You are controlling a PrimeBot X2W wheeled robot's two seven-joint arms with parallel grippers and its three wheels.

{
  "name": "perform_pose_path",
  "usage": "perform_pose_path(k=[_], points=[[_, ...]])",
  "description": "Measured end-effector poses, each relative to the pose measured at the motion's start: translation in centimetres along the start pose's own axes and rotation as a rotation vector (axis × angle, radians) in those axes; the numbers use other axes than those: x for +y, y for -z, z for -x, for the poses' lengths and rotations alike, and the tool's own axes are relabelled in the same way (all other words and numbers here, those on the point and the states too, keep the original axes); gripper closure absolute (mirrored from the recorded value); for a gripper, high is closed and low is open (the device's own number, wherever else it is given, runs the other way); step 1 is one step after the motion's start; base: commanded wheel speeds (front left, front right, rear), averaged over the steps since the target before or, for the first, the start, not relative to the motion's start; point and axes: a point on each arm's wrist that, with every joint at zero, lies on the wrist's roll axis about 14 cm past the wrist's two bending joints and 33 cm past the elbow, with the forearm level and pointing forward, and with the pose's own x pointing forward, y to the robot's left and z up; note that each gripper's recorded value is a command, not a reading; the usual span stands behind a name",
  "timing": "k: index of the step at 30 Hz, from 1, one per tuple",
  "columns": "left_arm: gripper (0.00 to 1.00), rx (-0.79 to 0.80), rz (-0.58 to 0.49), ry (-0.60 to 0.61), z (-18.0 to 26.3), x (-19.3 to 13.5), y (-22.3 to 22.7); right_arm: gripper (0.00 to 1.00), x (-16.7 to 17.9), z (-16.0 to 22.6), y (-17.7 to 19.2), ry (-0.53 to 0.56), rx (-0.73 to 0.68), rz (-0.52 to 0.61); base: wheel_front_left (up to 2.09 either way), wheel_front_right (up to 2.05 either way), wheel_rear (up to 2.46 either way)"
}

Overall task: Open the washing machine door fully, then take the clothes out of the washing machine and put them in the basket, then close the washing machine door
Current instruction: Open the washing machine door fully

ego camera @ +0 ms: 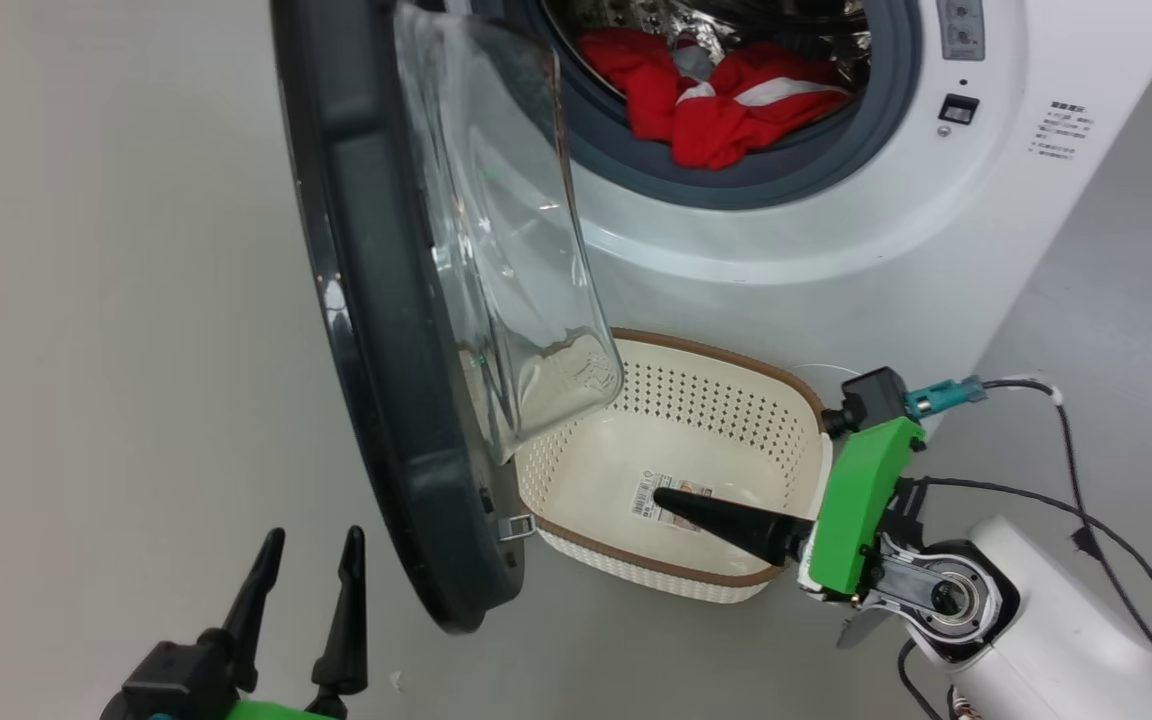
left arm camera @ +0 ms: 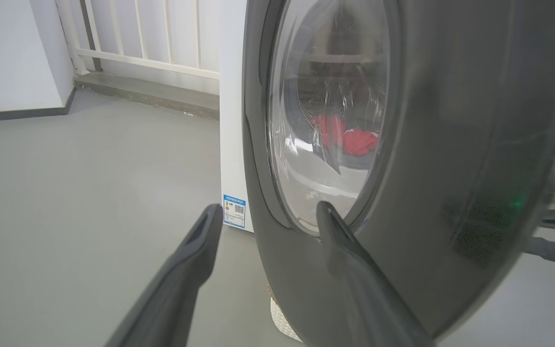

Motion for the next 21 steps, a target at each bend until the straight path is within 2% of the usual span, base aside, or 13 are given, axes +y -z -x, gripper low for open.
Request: perform_pose_path(k=[10,16,21], points=[[0.00,0.010,0.002,0.009,-0.7,-0.2,0.4,0.00,-3.6,3.0,-2.8,0.136,-0.184,0.098,0.00,0.00,0.00],[0.00,0.010,0.002,-0.001,-0.7,0.2,0.4,0.00,-5.6,4.6,-3.0,0.205,-0.255,0.154,0.00,0.00,0.00],[0.00,0.007,0.002,0.001,-0.8,0.1,0.3,0.00,-6.8,5.7,-3.0,0.263,-0.281,0.259,0.00,0.00,0.00]])
